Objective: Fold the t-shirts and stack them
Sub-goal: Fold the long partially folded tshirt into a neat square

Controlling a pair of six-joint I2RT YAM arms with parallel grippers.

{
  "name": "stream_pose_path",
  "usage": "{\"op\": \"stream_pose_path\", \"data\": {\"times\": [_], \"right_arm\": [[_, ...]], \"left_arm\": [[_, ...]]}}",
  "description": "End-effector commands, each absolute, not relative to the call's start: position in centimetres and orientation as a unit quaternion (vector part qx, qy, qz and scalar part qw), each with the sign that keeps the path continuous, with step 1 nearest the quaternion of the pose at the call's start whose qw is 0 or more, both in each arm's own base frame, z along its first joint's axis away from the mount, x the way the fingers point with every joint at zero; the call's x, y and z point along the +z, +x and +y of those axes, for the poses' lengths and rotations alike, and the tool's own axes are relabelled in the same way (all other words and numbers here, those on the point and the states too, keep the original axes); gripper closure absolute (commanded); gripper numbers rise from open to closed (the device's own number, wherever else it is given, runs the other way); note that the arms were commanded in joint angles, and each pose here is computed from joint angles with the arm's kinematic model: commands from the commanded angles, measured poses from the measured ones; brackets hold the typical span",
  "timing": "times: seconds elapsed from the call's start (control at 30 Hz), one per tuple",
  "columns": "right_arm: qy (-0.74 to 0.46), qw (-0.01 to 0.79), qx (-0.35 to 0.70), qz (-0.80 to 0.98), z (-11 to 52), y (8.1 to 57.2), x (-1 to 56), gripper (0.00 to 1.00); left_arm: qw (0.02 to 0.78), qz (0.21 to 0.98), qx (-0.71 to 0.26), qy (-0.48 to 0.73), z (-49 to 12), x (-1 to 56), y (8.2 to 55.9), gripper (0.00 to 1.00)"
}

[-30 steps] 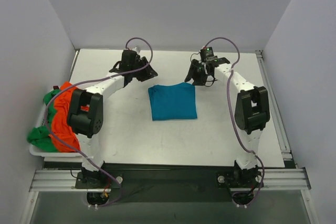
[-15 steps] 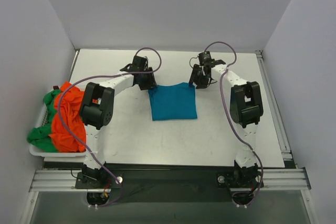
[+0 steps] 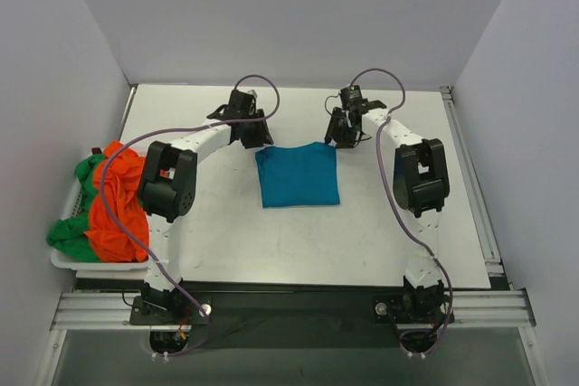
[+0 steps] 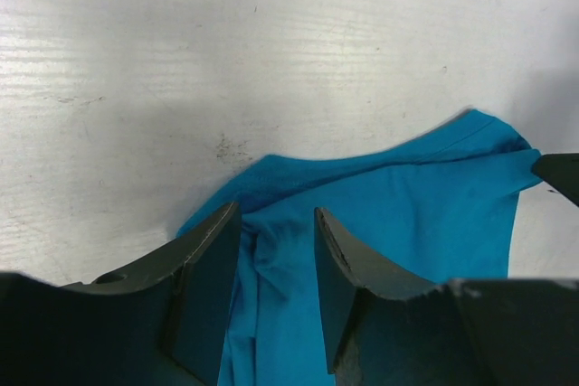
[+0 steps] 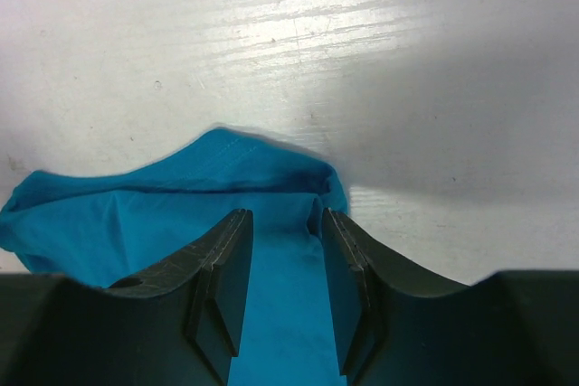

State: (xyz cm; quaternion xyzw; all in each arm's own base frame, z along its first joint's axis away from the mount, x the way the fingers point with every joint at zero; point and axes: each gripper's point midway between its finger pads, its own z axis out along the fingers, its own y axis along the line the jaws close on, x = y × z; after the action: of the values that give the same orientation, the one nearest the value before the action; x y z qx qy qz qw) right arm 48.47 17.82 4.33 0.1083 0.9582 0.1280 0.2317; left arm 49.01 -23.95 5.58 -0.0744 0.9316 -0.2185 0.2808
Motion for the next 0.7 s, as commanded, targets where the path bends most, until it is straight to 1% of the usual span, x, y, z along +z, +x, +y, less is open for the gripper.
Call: {"op": "stream_pose_path", "data": {"times": [0.0, 0.2, 0.33, 0.4, 0.47, 0.5, 0.53, 0.57, 0.6, 0.63, 0.67], "right_arm": [[0.117, 0.227, 0.122, 0.959, 17.5, 48.8, 4.1, 0.63], [0.124, 0.22, 0.125, 0.959, 17.7, 48.9, 3.4, 0.64], [0.128, 0.22, 0.127, 0.959, 17.8, 48.9, 3.4, 0.73], [0.129, 0.221, 0.129, 0.958, 17.8, 49.0, 3.7, 0.75], [0.131, 0.222, 0.128, 0.958, 17.7, 49.0, 3.7, 0.81], [0.133, 0.223, 0.129, 0.957, 17.7, 49.0, 3.8, 0.84], [0.135, 0.223, 0.13, 0.957, 17.6, 49.0, 4.0, 0.9], [0.137, 0.223, 0.129, 0.957, 17.5, 49.0, 3.9, 0.93], [0.141, 0.225, 0.131, 0.955, 17.3, 49.1, 4.3, 0.96], [0.143, 0.225, 0.131, 0.955, 17.1, 49.0, 4.4, 1.0], [0.145, 0.227, 0.131, 0.954, 17.0, 49.0, 4.6, 1.0]], "left_arm": [[0.3, 0.923, -0.235, -0.057, -25.2, 7.0, 50.2, 0.52], [0.293, 0.925, -0.235, -0.051, -25.8, 6.3, 49.9, 0.55], [0.289, 0.927, -0.233, -0.049, -26.1, 5.9, 49.7, 0.58], [0.289, 0.927, -0.234, -0.049, -26.0, 6.0, 49.8, 0.64], [0.291, 0.926, -0.235, -0.048, -26.1, 6.3, 49.7, 0.71], [0.293, 0.925, -0.236, -0.048, -26.1, 6.5, 49.8, 0.8], [0.298, 0.923, -0.238, -0.047, -26.1, 7.2, 49.8, 0.84], [0.3, 0.923, -0.238, -0.047, -26.1, 7.5, 49.8, 0.88], [0.304, 0.922, -0.237, -0.047, -26.0, 7.8, 49.8, 0.96], [0.31, 0.919, -0.239, -0.047, -25.9, 8.7, 49.8, 0.98], [0.314, 0.918, -0.239, -0.048, -25.8, 9.1, 49.9, 1.0]]}}
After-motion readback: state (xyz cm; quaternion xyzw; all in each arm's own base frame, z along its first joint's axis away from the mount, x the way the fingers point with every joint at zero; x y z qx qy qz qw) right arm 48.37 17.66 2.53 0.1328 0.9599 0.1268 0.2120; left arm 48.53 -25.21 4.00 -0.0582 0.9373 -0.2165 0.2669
